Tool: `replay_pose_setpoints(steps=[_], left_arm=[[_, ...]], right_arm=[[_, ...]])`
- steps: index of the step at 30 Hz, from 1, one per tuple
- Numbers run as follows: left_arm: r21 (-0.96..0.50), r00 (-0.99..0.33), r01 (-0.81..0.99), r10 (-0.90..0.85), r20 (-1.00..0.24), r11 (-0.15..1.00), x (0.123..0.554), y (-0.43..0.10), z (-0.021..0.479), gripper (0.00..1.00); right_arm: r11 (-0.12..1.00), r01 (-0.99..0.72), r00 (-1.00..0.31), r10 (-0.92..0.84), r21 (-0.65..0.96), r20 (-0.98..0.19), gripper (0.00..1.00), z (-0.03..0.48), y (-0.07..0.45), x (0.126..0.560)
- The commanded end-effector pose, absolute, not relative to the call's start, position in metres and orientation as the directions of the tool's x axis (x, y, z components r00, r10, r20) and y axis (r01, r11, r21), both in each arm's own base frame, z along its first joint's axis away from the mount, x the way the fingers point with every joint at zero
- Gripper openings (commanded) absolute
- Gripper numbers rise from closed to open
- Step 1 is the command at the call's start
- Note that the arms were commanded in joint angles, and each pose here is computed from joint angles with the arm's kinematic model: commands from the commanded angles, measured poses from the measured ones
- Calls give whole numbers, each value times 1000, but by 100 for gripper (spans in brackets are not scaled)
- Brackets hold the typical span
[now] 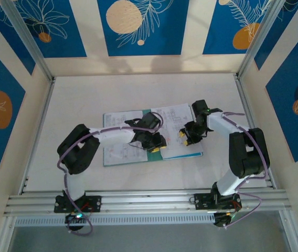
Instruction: Put the files into the folder
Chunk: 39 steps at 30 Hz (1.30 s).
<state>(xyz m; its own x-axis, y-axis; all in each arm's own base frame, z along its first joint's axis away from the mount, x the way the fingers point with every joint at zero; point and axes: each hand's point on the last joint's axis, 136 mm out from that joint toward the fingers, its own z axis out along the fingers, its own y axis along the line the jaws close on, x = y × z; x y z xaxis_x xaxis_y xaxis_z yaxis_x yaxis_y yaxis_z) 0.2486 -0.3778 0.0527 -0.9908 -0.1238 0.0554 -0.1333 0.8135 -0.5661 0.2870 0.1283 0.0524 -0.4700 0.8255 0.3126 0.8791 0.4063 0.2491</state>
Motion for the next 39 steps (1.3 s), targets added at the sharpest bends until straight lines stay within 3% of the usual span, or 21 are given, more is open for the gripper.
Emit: replay_pose_setpoints(steps=[1,16,39], left_arm=[[-573,-989,-145,-119,82,807,246,-388,48,35],[-548,-988,-155,-124,93,822,240,-385,38,35],[-527,-987,-157,-117,109,835,233,-386,29,33]], right_arm=[[397,893,-448,817,211,363,37,43,138,274],[458,884,-458,809,93,368,36,17,128,244],[473,877,-468,794,91,389,36,13,129,236]])
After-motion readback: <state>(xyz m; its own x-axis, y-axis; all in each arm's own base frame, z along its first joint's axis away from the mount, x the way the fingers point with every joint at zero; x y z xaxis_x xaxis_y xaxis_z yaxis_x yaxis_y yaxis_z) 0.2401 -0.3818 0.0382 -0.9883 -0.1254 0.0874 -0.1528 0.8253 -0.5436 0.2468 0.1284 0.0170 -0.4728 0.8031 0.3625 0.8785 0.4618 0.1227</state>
